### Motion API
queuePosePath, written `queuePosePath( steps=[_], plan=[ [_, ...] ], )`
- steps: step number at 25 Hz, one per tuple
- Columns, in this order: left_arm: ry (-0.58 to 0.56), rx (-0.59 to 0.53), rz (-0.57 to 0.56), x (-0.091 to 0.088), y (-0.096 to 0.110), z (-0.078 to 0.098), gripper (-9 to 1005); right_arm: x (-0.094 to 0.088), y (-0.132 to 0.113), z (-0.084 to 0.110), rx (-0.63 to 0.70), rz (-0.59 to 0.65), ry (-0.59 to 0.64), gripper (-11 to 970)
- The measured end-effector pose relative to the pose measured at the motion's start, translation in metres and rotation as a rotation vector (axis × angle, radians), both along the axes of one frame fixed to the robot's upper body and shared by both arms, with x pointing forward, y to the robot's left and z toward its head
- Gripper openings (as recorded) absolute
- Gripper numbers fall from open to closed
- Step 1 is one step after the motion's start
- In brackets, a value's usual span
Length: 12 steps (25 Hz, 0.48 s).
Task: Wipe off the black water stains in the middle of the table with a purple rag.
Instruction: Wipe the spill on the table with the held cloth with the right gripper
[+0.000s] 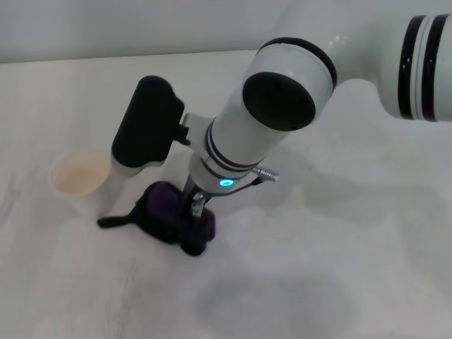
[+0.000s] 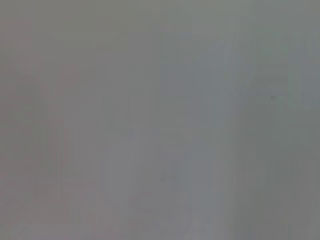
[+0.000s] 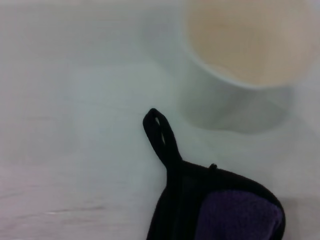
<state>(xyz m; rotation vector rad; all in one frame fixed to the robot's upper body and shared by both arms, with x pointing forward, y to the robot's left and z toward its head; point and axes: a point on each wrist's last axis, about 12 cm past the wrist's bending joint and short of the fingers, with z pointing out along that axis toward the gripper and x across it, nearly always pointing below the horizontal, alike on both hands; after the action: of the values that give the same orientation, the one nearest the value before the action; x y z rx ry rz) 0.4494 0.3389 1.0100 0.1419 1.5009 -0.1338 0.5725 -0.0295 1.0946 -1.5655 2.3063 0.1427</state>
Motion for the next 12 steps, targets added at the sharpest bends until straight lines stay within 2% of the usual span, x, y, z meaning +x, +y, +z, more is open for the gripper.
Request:
queuePosePath(
  steps=[6, 12],
  plan=[
    [0.002, -0.001, 0.000, 0.000, 0.000, 0.000, 861, 0.002, -0.003, 0.001, -0.018, -0.036, -0.034, 57],
    [-0.002, -0.001, -0.002, 0.001, -0.001, 0.000, 862, -0.023, 0.010, 0.005, 0.001, 0.055, 0.014, 57]
  ],
)
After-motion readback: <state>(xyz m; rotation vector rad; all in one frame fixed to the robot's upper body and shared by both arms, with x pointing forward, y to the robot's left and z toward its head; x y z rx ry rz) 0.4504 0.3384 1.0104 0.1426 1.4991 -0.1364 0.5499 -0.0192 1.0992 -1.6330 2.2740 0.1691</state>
